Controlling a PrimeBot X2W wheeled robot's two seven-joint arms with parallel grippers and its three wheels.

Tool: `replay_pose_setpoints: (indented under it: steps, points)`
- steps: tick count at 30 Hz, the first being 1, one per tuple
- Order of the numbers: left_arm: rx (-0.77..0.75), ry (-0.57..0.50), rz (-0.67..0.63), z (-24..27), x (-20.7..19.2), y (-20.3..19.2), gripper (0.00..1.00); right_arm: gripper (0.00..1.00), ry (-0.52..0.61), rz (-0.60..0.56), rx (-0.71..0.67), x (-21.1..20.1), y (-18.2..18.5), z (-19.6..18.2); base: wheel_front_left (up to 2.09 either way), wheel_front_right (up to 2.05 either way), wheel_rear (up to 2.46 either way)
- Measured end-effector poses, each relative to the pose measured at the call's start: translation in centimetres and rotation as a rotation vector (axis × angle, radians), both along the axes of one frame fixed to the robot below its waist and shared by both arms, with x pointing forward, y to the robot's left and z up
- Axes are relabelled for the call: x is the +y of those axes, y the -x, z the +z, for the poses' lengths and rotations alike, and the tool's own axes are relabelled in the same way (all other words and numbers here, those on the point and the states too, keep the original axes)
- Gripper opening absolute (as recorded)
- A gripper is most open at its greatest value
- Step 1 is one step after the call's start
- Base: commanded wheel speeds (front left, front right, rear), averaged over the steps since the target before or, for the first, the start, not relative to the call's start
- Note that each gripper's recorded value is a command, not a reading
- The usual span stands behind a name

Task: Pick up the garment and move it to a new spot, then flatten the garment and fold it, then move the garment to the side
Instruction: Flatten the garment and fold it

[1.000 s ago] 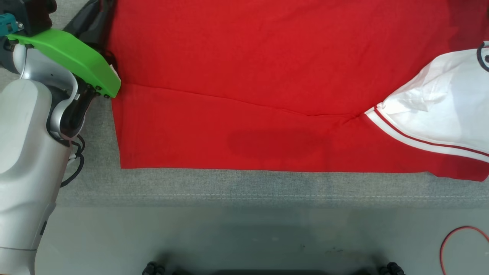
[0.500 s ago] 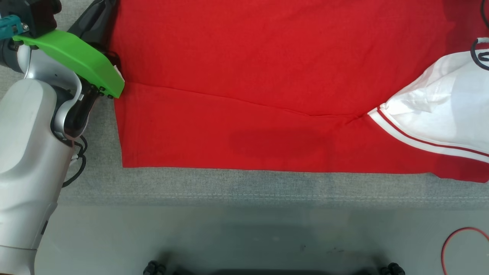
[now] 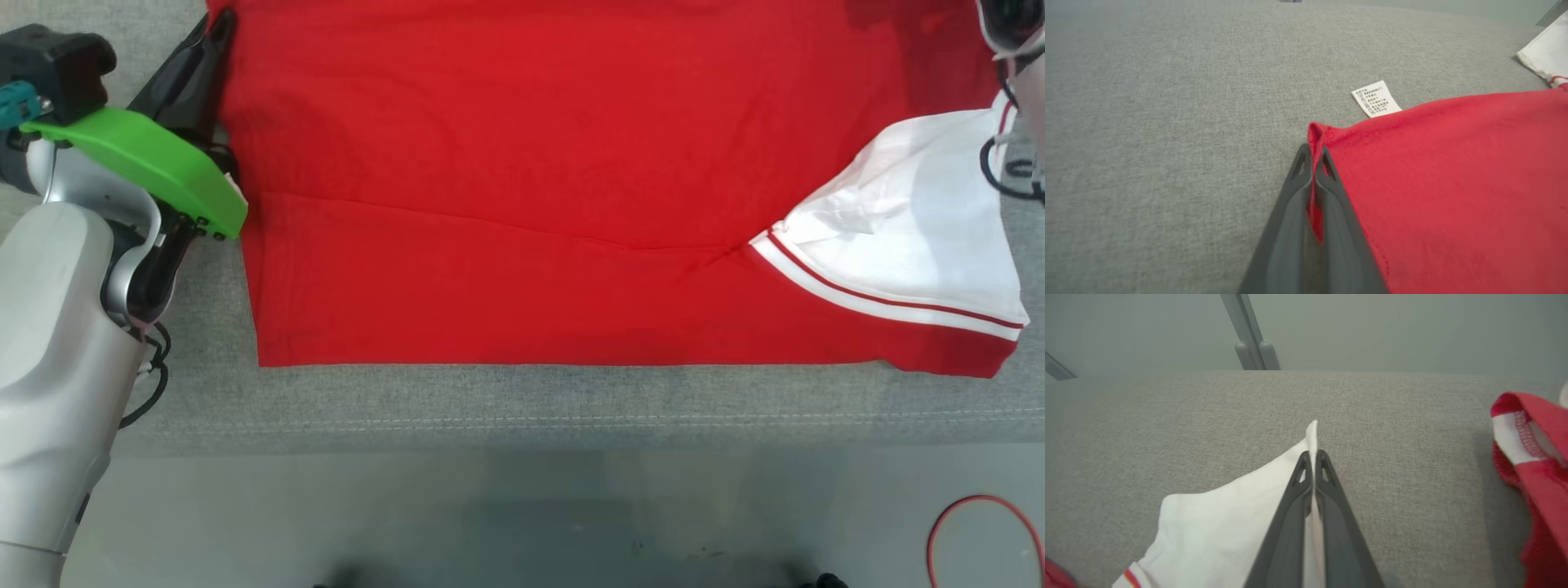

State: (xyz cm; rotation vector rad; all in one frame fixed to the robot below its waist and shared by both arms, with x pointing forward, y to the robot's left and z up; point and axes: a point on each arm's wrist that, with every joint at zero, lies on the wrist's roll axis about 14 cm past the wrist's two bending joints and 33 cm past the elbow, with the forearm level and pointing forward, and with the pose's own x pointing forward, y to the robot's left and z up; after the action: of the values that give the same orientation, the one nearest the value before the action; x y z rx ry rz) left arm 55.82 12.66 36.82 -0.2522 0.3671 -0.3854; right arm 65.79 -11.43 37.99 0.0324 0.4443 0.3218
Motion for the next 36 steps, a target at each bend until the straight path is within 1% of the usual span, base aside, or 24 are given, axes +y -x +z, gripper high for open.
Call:
replay_pose_setpoints:
  steps: [5,8,15,24,36]
  points:
    - [-0.021,0.001,0.017,0.5,0.5,0.2,0.00,0.00,-0.019,0.001,-0.102,-0.6,0.6,1.8,0.00,0.00,0.00]
    - [-0.033,0.023,0.022,0.8,0.2,0.6,0.00,0.00,-0.028,0.012,-0.151,-0.8,1.2,2.7,0.00,0.00,0.00]
    - [-0.117,0.074,-0.033,3.4,-2.2,1.6,0.00,0.00,-0.020,0.050,-0.230,-1.2,3.7,3.8,0.00,0.00,0.00]
    - [-0.121,0.120,-0.046,4.3,-2.9,3.6,0.00,0.00,-0.013,0.078,-0.223,-1.2,6.3,3.8,0.00,0.00,0.00]
    - [-0.111,0.122,0.034,5.2,-0.2,4.7,0.00,0.00,0.006,0.046,-0.243,-3.6,8.2,5.5,0.00,0.00,0.00]
